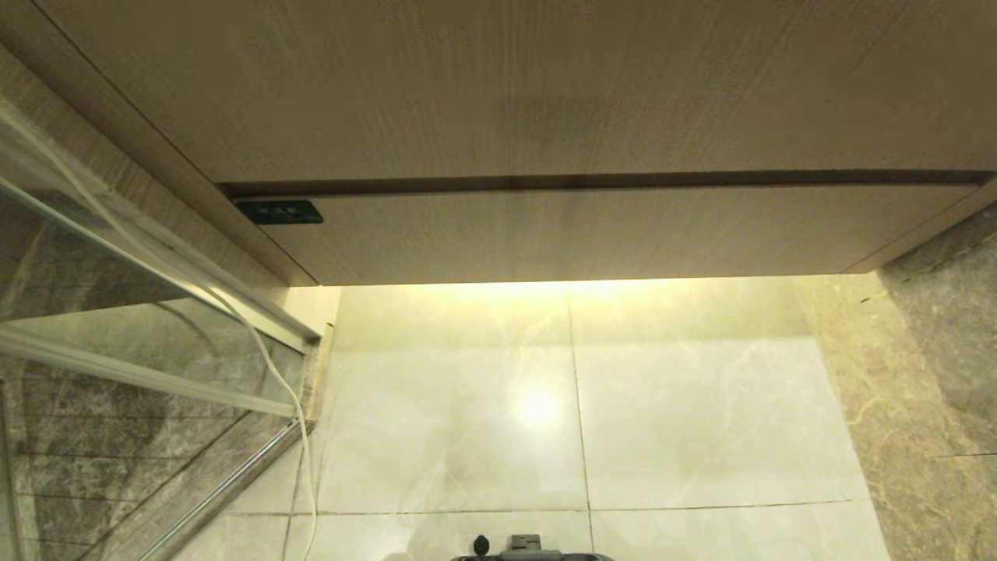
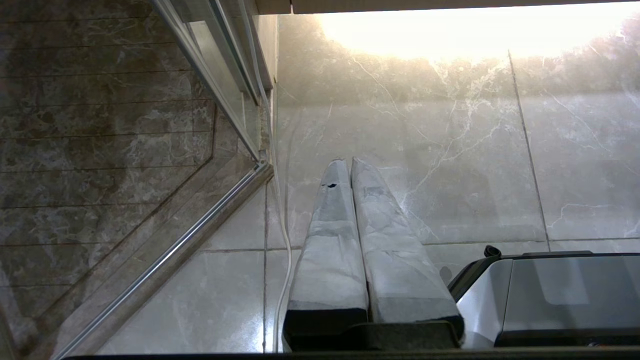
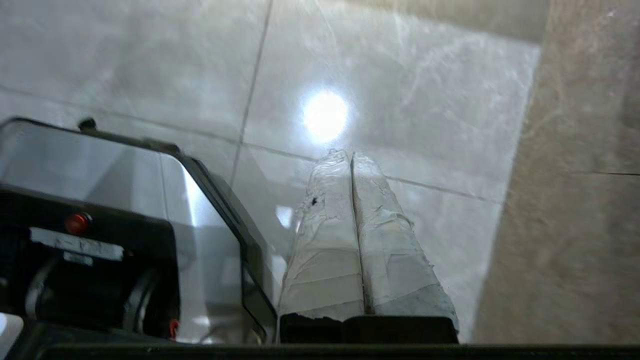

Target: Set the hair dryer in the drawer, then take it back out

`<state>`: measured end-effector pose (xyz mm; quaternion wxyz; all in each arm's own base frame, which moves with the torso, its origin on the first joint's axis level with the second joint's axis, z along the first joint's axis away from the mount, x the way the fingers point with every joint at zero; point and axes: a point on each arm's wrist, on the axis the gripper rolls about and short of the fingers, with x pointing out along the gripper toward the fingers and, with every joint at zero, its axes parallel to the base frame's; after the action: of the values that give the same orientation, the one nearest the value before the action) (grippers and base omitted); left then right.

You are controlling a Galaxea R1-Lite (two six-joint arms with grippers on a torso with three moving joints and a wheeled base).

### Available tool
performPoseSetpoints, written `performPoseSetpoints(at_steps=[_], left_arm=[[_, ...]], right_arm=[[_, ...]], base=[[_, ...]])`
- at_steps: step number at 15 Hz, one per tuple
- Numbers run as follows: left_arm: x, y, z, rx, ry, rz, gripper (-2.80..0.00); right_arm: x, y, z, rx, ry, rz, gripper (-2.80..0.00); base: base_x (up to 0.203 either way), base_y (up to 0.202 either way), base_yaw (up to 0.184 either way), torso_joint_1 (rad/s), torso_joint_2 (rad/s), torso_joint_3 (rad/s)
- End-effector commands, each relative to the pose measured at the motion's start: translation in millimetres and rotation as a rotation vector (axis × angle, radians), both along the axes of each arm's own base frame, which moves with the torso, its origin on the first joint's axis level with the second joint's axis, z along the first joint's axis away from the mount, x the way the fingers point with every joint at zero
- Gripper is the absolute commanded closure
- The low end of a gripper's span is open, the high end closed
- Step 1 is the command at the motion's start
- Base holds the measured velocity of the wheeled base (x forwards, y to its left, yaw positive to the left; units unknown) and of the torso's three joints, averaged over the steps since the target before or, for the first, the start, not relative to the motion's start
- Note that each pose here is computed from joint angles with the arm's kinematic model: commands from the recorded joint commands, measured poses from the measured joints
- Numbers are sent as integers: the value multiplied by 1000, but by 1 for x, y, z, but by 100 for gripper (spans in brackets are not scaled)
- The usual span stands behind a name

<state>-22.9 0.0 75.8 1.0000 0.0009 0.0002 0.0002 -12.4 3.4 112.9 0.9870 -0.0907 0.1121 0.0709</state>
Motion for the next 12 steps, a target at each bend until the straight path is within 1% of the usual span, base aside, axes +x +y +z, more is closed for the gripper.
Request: performPoseSetpoints(at_steps=[1,2,4,5,6,12], left_arm=[[0,0,0,0,0,0,0],[0,0,0,0,0,1,0],[0,0,0,-1,0,0,0],[0,0,0,-1,1,0,0],[0,0,0,0,0,0,0],[0,0,0,0,0,0,0]], right_arm=[[-17,-1,-26,27,-165,-8,0],[-17,-2,-28,55,-198,-60,0],[-11,-3,-31,120,-285,-102,0],[-10,-3,-32,132,-292,-110,0],[-10,-3,-36,129,-251,-114,0],[-11,-3,-36,135,-243,-117,0]], base=[[0,0,0,0,0,0],[0,0,0,0,0,0],[0,0,0,0,0,0],[0,0,0,0,0,0],[0,0,0,0,0,0],[0,0,0,0,0,0]])
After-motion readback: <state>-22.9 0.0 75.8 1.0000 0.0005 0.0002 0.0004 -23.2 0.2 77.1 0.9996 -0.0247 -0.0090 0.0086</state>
